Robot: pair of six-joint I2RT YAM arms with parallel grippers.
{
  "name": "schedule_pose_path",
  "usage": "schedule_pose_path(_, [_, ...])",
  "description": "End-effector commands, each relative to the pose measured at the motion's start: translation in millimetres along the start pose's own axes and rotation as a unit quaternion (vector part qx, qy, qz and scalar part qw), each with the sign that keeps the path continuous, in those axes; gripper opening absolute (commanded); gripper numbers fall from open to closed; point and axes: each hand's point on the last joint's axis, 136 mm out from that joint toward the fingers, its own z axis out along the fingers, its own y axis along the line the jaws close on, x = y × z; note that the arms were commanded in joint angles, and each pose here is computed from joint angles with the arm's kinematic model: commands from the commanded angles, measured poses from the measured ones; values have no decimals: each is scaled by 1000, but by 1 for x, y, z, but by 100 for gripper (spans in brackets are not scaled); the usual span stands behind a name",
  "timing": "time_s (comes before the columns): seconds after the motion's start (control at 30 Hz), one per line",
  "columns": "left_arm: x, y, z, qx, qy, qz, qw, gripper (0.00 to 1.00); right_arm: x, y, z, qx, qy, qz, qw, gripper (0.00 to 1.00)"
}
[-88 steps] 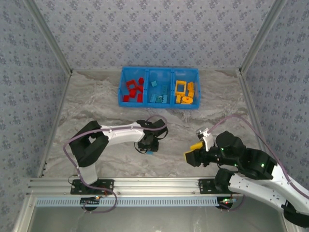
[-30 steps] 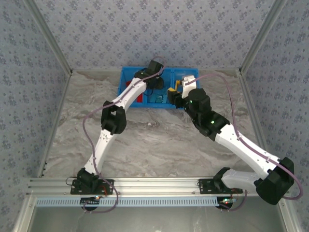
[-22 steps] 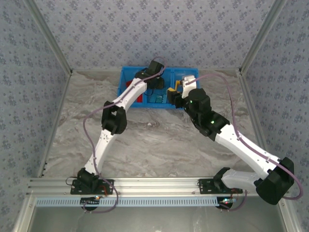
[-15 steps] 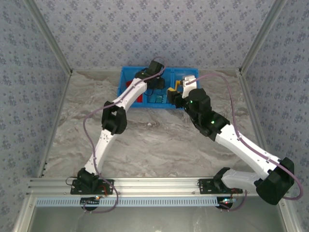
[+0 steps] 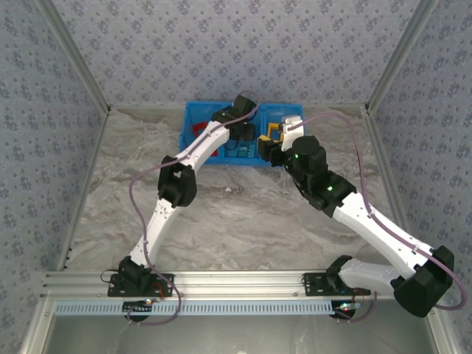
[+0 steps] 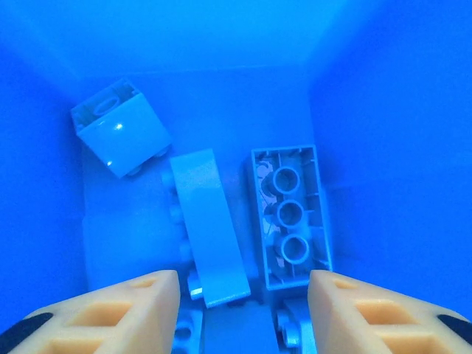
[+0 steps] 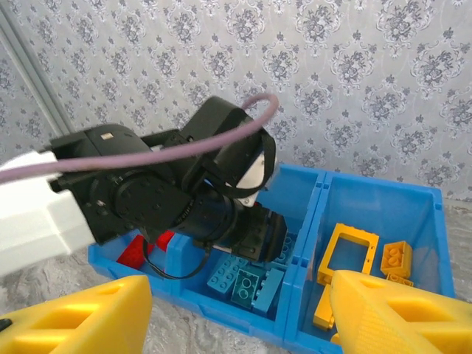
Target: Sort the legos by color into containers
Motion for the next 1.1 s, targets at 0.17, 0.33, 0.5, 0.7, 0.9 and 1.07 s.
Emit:
schedule_pose_path(0.17, [-44,-8,-192,52,-96,-53,993,56,-13,-2,-46,-39,17,-21,999,69])
schedule_pose_path(0.33, [17,21,-257,67,-86,-65,992,97,10,-9,-73,-48,97,-16,994,100])
schedule_pose_path(0.5, [96,77,-295,38,-74,-92,992,98,40,-27,-92,-21,115,4,993,100])
schedule_pose_path(0.7, [178,198,-330,-156,-148,-149,965,98,79,-89,-99,143,91,45,985,100])
schedule_pose_path(0.9, [202,256,-333,-238,-312,-106,914,98,131,-136,-70,237,97,-72,964,100])
schedule_pose_path(1.07, [210,273,-296,-264,-312,-49,911,98,179,-177,-54,269,113,-40,956,100])
